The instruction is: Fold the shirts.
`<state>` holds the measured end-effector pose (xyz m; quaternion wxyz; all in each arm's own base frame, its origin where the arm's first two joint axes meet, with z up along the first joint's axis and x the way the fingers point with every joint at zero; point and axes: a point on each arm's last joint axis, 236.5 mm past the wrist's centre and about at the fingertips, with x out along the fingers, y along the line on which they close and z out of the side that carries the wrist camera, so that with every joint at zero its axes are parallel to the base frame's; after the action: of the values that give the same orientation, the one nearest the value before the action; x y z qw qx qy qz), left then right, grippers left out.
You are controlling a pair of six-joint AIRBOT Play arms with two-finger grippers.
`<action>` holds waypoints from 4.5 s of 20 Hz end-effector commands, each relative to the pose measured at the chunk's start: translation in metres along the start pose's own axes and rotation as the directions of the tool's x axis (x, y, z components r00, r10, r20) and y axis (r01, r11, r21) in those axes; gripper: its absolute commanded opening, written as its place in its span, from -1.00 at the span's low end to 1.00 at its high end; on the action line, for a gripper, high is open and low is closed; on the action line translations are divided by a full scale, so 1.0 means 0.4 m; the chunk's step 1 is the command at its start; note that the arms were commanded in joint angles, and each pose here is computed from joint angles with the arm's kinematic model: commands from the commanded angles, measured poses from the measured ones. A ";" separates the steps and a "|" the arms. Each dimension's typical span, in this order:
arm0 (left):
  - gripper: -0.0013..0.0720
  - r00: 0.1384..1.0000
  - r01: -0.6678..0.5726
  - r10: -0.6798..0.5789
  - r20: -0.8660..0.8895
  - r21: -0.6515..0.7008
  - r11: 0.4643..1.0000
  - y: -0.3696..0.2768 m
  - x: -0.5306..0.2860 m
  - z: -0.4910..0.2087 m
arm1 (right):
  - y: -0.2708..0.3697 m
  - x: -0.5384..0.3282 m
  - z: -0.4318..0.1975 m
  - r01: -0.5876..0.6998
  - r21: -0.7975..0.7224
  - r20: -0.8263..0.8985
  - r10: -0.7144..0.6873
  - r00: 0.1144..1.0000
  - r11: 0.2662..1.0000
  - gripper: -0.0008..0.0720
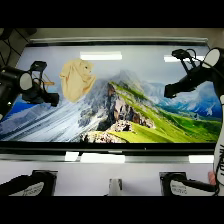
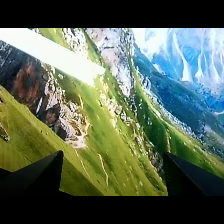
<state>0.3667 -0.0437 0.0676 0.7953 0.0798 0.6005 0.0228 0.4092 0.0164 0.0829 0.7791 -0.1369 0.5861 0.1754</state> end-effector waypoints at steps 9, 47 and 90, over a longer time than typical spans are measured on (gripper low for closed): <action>1.00 1.000 0.000 0.000 0.001 0.001 1.000 -0.001 0.000 0.000 | 0.001 0.000 0.001 0.000 -0.001 0.001 0.000 1.000 1.000 0.90; 0.83 0.748 0.636 -0.589 0.307 -0.588 0.500 -0.147 0.479 0.307 | -0.013 -0.003 0.073 0.022 0.007 0.121 -0.022 0.992 1.000 0.88; 1.00 0.693 0.591 -0.681 -0.237 -0.352 0.725 -0.477 0.219 -0.348 | 0.188 0.041 -0.288 -0.125 -0.022 -0.080 0.123 0.989 0.992 0.87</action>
<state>0.2537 -0.1831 -0.0616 0.6463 -0.1520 0.7266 -0.1769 0.2865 0.0332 0.0564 0.7503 -0.1282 0.6107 0.2184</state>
